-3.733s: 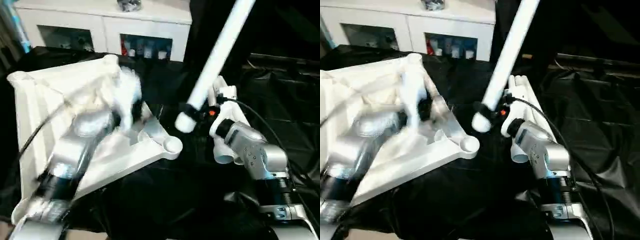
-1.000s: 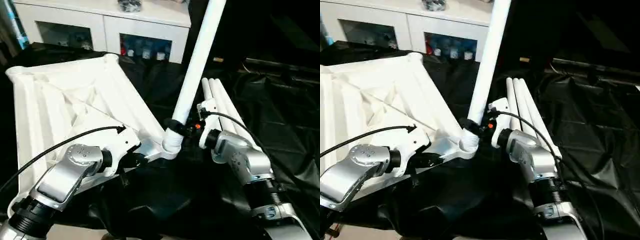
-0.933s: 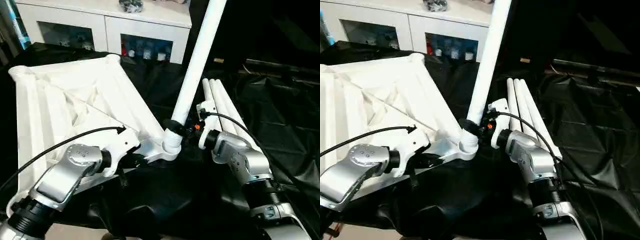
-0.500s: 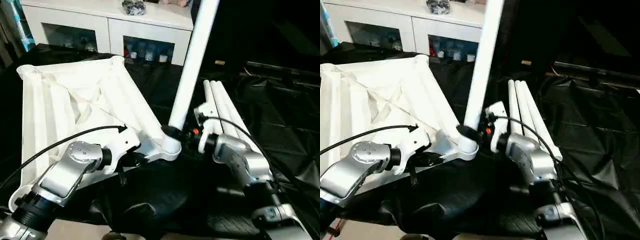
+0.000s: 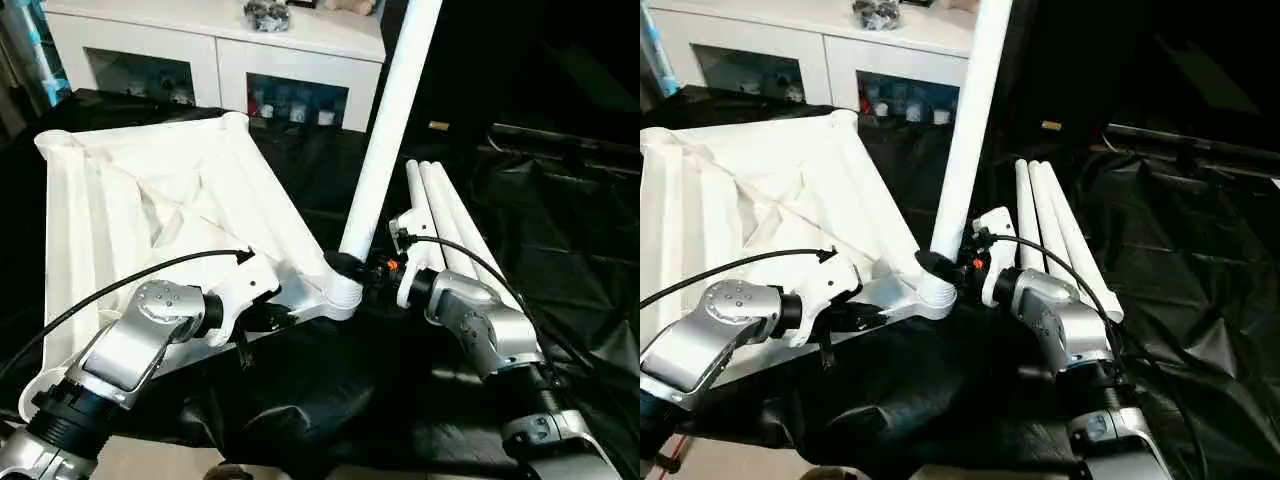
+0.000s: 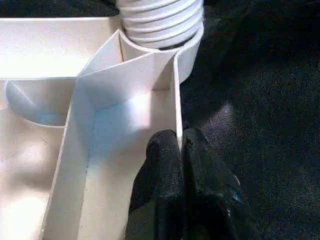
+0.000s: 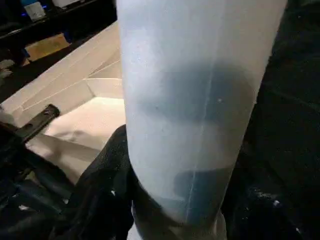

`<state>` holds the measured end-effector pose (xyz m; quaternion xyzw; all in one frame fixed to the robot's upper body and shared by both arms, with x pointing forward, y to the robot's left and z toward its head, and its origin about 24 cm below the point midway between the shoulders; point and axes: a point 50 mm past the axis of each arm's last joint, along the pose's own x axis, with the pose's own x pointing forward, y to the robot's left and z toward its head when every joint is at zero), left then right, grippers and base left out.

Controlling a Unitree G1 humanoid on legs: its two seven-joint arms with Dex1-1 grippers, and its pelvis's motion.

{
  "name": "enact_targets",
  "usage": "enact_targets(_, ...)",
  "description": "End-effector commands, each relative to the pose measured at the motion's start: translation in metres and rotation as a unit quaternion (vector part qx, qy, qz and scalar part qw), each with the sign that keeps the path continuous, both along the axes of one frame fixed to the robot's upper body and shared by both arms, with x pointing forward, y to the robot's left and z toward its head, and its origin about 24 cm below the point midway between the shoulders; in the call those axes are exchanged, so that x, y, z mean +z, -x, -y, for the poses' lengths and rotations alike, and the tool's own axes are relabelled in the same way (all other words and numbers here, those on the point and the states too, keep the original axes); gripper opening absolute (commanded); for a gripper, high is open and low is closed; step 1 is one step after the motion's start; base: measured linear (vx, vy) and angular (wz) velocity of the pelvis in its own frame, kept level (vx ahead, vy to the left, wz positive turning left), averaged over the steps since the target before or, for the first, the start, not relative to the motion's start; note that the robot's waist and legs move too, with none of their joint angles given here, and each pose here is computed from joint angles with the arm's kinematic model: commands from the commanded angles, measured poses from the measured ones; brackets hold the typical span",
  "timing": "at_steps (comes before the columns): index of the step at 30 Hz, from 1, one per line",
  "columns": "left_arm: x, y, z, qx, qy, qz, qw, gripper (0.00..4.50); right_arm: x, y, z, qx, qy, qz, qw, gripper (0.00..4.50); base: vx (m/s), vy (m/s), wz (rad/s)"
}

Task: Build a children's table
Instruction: Insert table leg to table base

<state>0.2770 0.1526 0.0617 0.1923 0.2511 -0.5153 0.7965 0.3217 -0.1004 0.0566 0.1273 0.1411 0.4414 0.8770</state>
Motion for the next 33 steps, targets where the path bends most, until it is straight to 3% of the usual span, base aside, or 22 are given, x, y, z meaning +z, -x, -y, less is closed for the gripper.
enact_targets(1,0.000,0.001,0.007,-0.022,0.012,-0.001,1.000,0.00,-0.007,-0.002,0.004,-0.015,0.008,-0.010,1.000,1.89,0.000,0.000,0.00)
enact_targets(8,0.000,0.000,0.007,-0.023,0.010,0.002,1.000,0.00,-0.018,0.003,0.005,-0.013,0.003,-0.025,1.000,1.89,0.000,0.000,0.00)
enact_targets(20,0.002,-0.006,0.005,-0.014,0.005,0.009,1.000,0.00,-0.046,0.016,0.024,-0.079,-0.026,-0.059,0.995,1.89,0.000,0.000,0.00)
enact_targets(33,0.003,-0.014,0.006,-0.009,-0.001,0.017,1.000,0.00,-0.062,0.035,0.039,-0.125,-0.025,-0.045,0.991,1.88,0.000,0.000,0.00)
